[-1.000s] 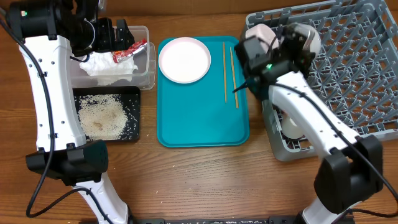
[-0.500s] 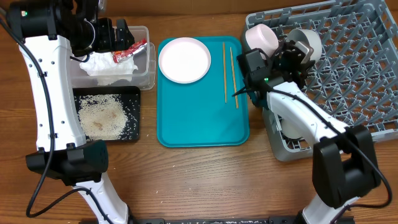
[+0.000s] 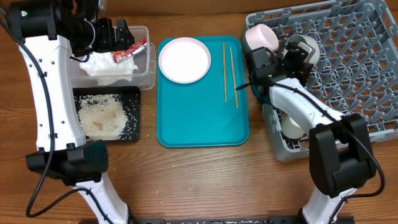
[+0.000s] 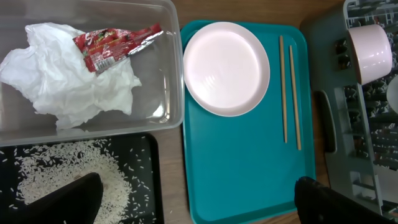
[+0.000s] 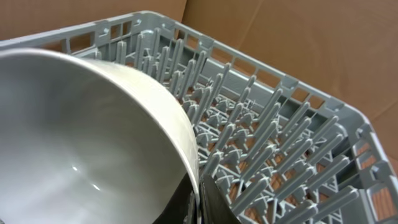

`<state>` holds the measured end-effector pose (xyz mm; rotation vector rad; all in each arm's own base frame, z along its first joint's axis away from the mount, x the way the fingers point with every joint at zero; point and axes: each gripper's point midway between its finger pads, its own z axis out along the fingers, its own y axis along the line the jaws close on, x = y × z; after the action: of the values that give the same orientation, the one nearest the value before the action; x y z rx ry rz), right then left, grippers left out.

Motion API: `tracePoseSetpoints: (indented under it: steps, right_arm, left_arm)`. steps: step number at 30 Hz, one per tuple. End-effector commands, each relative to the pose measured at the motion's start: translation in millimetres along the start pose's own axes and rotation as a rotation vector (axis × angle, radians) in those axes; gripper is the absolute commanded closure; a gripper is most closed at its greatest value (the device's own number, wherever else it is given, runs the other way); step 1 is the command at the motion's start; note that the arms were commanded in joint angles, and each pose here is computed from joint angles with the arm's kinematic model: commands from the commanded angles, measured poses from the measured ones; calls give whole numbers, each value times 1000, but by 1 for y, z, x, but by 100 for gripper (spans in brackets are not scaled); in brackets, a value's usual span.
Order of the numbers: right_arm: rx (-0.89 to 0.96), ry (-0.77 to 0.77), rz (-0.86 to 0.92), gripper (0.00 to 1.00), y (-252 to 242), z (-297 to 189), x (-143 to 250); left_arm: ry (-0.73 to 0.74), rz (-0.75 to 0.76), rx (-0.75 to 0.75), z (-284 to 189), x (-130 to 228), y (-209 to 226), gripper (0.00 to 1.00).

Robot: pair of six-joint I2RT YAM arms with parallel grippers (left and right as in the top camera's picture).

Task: Sort waste into correct bins and load items into the dishwasher
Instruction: 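Lower the white bowl into the dish rack with right gripper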

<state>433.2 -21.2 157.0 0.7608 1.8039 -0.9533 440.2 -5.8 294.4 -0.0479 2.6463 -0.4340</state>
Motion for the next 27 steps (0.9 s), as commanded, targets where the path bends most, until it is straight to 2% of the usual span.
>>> tracePoseSetpoints:
  steps: [1, 9, 24, 25, 27]
  right_arm:
    - [-21, 27, -15, 96, 5, 2, 8]
    - [-72, 90, -36, 96, 12, 0, 20]
    - [-104, 89, -127, 96, 17, -21, 29]
    - [-108, 87, -132, 95, 17, -24, 29]
    - [-113, 81, -139, 86, 19, -27, 29]
  left_arm:
    - [-7, 2, -5, -1, -1, -2, 0]
    - [-7, 2, -5, -1, -1, -2, 0]
    - [-7, 2, -5, -1, -1, -2, 0]
    - [-7, 2, -5, -1, -1, -2, 0]
    - [-7, 2, -5, -1, -1, -2, 0]
